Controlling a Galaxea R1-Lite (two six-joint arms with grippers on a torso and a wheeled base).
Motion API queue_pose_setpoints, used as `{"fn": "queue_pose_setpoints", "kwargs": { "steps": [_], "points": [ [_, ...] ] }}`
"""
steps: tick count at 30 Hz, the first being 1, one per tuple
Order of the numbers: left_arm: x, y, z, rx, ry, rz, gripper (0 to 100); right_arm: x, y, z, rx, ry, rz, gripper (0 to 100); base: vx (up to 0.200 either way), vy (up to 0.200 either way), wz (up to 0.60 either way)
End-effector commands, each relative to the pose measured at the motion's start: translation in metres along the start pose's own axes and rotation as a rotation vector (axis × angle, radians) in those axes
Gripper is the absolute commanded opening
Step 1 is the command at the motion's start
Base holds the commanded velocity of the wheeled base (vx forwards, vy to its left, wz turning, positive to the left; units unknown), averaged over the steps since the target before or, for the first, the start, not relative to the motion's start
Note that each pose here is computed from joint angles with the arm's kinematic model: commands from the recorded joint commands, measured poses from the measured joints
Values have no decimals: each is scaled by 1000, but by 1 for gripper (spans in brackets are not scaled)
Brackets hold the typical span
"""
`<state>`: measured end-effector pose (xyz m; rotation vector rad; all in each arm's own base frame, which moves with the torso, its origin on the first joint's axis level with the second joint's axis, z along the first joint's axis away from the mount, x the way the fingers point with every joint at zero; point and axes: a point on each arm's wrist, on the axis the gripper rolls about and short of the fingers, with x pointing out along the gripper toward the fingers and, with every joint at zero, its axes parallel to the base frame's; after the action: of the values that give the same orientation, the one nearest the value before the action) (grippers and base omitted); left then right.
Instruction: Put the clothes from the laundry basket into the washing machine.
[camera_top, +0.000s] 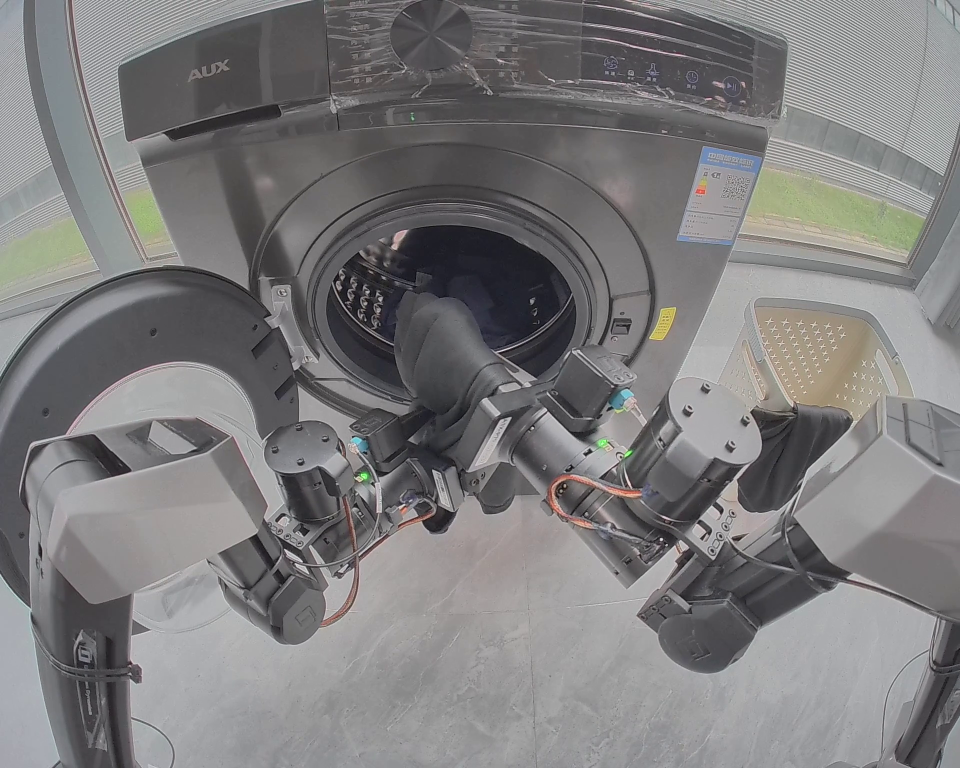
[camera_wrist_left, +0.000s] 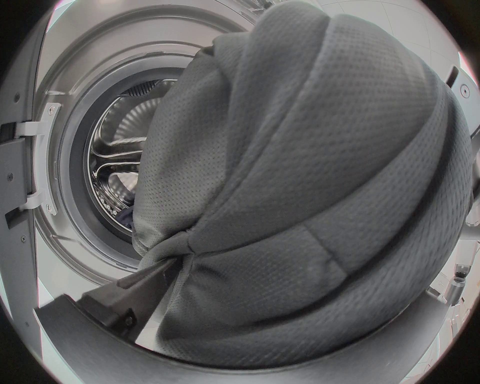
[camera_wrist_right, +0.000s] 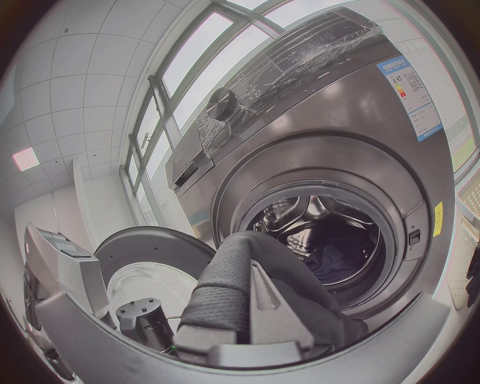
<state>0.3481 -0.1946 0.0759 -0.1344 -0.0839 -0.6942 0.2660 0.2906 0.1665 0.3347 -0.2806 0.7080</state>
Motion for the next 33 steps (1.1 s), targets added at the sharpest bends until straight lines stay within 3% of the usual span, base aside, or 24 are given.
{"fn": "queue_pose_setpoints", "kwargs": {
  "steps": [1, 5, 10, 12, 17, 22, 25, 31, 32, 33],
  "points": [
    [1, 4, -3, 3, -4, 10, 0, -1, 0, 2, 1, -2, -1, 0, 0, 0, 0],
    [1, 4, -4, 0, -2, 15, 0, -1, 0, 9, 4, -17, 0, 0, 0, 0, 0],
    [1, 7, 1, -5, -19, 42, 0, -5, -11, 17, 1, -24, -40, 0, 0, 0, 0],
    [-1, 10, 8, -4, -34, 54, 0, -9, -28, 15, -11, 7, -87, 0, 0, 0, 0],
    [-3, 10, 19, 0, -60, 55, 0, -12, -49, 8, -28, 37, -141, 0, 0, 0, 0],
    [-12, 2, 35, 0, -76, 41, 0, -19, -66, -18, -42, 123, -185, 0, 0, 0, 0],
    [-19, -1, 44, 2, -87, 38, 0, -23, -68, -30, -44, 155, -187, 0, 0, 0, 0],
    [-26, -3, 53, -16, -95, 37, 0, -22, -59, -26, -41, 137, -157, 0, 0, 0, 0],
    [-27, -3, 55, -17, -99, 37, 0, -22, -57, -24, -39, 130, -153, 100, 0, 0, 0],
    [-28, -4, 55, -17, -98, 37, 0, -22, -57, -22, -38, 124, -150, 100, 0, 0, 0]
  ]
}}
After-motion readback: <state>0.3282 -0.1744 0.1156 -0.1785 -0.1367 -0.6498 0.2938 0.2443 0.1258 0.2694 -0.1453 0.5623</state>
